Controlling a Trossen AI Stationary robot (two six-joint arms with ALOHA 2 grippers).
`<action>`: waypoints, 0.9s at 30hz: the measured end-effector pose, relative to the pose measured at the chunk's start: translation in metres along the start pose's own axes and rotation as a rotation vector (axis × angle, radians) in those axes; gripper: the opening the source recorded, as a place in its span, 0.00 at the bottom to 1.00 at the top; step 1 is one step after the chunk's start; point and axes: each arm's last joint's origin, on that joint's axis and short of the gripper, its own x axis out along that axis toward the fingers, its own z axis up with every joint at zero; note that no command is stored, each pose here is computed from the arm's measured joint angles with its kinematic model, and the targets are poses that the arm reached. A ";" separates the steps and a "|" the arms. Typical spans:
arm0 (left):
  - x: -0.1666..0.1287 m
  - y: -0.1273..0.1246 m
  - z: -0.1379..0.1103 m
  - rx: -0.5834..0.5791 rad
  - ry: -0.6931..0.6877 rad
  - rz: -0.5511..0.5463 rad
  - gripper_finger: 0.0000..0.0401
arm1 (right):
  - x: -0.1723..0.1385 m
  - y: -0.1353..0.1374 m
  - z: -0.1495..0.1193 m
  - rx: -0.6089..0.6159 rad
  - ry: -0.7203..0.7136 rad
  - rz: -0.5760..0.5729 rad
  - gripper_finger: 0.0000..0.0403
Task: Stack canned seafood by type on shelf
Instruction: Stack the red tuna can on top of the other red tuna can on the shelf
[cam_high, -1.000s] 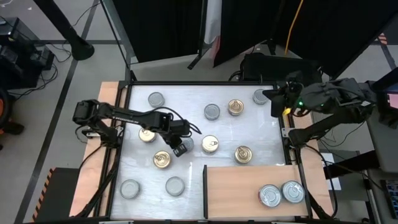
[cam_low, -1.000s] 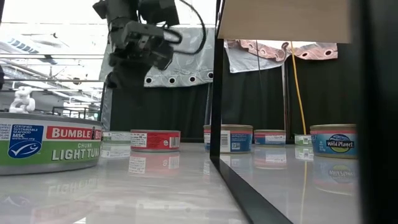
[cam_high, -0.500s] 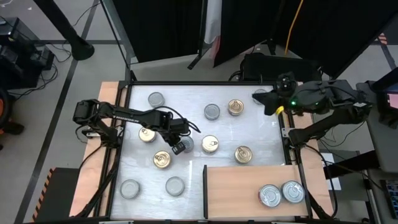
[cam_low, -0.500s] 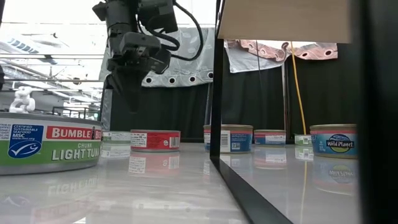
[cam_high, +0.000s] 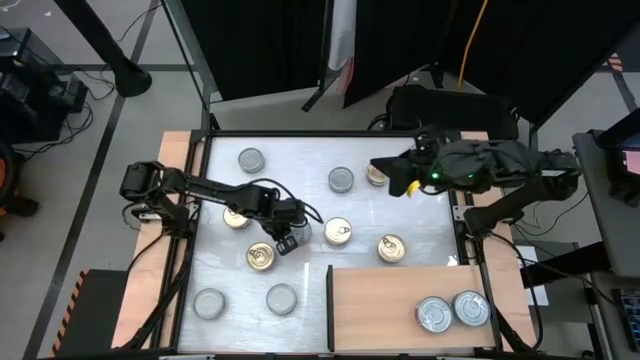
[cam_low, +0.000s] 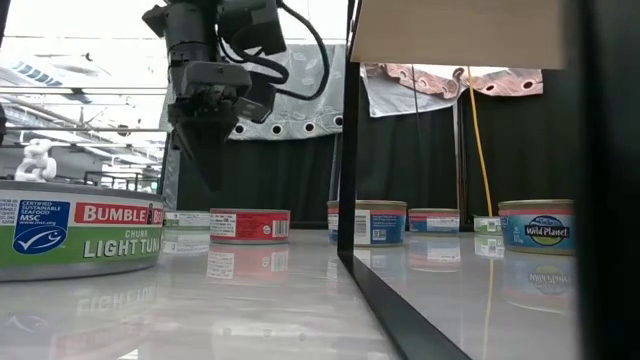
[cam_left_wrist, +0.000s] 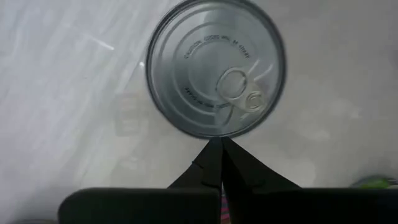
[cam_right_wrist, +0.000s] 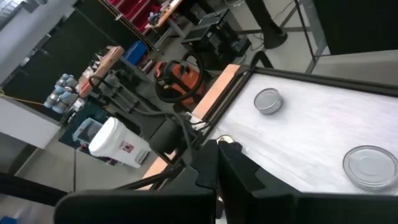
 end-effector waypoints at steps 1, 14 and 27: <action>0.002 0.000 0.000 0.002 0.002 0.007 0.01 | 0.002 0.001 -0.001 0.000 0.005 0.006 0.01; 0.020 -0.013 -0.004 0.054 0.001 0.061 0.00 | -0.003 0.001 0.002 0.012 0.007 0.030 0.01; 0.031 -0.011 -0.026 0.022 0.091 0.137 0.00 | -0.004 0.000 0.002 -0.012 0.012 0.022 0.01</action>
